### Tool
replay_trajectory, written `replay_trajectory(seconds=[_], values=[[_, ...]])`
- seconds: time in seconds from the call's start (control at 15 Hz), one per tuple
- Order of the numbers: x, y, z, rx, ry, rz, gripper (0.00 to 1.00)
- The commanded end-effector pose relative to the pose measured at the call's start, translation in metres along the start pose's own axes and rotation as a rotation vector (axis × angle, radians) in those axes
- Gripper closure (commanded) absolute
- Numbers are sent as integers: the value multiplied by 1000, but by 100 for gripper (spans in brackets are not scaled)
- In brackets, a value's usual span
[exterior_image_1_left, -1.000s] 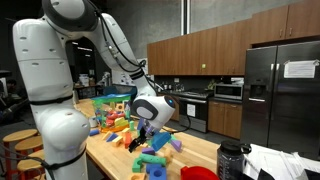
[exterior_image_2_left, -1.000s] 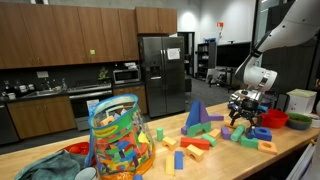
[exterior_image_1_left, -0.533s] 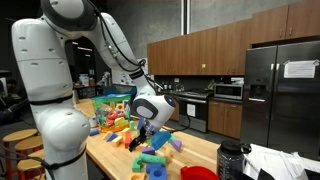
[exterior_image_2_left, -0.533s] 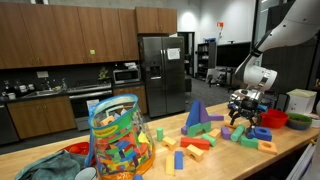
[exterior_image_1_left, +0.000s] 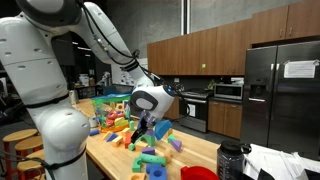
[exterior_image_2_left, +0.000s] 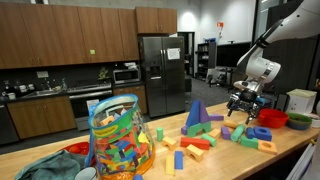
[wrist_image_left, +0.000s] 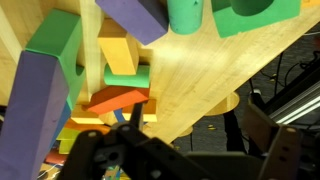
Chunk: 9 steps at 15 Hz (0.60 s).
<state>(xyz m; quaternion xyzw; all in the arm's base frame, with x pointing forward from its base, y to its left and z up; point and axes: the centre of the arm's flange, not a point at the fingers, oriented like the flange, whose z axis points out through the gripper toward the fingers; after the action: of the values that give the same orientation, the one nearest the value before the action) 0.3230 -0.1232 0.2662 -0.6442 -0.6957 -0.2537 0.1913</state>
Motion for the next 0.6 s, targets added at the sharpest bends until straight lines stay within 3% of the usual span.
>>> replay_trajectory(seconds=[0.0,0.53], values=[[21,-16,-19,-31,1,-45,0],[32,-13,-40,-61,19,-94,0]])
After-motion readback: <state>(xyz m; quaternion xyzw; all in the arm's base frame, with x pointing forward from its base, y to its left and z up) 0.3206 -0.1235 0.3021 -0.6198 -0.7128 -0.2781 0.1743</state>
